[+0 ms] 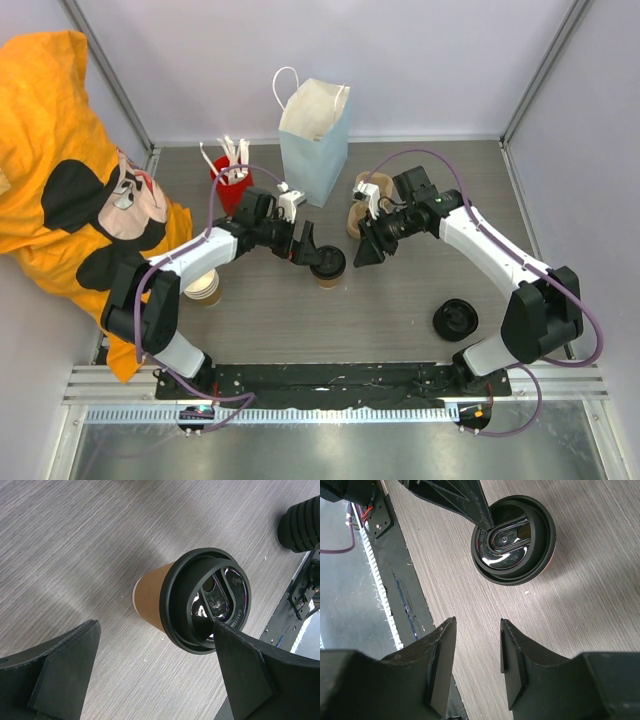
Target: Pack the takeout coffee
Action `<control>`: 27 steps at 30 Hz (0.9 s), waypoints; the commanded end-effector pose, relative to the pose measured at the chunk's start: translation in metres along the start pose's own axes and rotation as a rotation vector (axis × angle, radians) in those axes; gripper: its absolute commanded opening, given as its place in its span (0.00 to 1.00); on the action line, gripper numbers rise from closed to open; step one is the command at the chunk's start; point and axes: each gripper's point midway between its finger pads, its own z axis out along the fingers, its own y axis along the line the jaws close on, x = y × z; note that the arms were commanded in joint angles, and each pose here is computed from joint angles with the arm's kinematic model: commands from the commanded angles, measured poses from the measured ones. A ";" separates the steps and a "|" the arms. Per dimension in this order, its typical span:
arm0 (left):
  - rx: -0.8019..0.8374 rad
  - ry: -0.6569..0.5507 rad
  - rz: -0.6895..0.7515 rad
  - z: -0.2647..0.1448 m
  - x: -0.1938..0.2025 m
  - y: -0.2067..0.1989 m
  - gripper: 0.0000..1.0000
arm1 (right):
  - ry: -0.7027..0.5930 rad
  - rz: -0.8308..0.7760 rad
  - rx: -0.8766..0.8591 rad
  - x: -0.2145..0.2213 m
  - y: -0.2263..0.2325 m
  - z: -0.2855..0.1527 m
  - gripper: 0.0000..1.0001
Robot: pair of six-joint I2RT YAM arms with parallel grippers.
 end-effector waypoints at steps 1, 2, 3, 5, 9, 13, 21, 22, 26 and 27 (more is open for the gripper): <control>-0.013 -0.042 0.034 0.004 -0.015 0.002 0.99 | -0.022 -0.004 -0.017 -0.005 0.000 0.003 0.46; -0.013 -0.041 0.035 0.004 -0.014 0.002 0.99 | -0.024 -0.001 -0.016 -0.005 0.000 0.004 0.46; -0.015 -0.039 0.032 0.004 -0.013 0.002 0.99 | -0.025 0.003 -0.014 -0.006 -0.001 0.004 0.46; -0.018 -0.041 0.033 0.003 -0.013 0.002 0.99 | -0.034 0.022 -0.004 -0.007 -0.003 0.006 0.46; -0.021 -0.051 0.035 0.003 -0.014 0.002 0.99 | -0.062 0.076 0.009 -0.011 -0.008 0.010 0.46; -0.017 -0.055 0.015 0.005 -0.014 0.003 0.99 | -0.077 0.150 -0.020 -0.015 -0.010 0.014 0.46; 0.032 -0.090 -0.001 0.001 -0.029 -0.011 1.00 | -0.092 0.277 -0.038 -0.010 -0.024 0.021 0.47; 0.038 -0.096 0.006 -0.001 -0.033 -0.013 1.00 | -0.093 0.281 -0.040 -0.009 -0.025 0.021 0.47; 0.043 -0.109 0.016 -0.001 -0.041 -0.015 1.00 | -0.103 0.315 -0.049 -0.009 -0.028 0.022 0.47; 0.047 -0.107 0.010 0.000 -0.041 -0.015 1.00 | -0.098 0.327 -0.053 -0.006 -0.028 0.024 0.47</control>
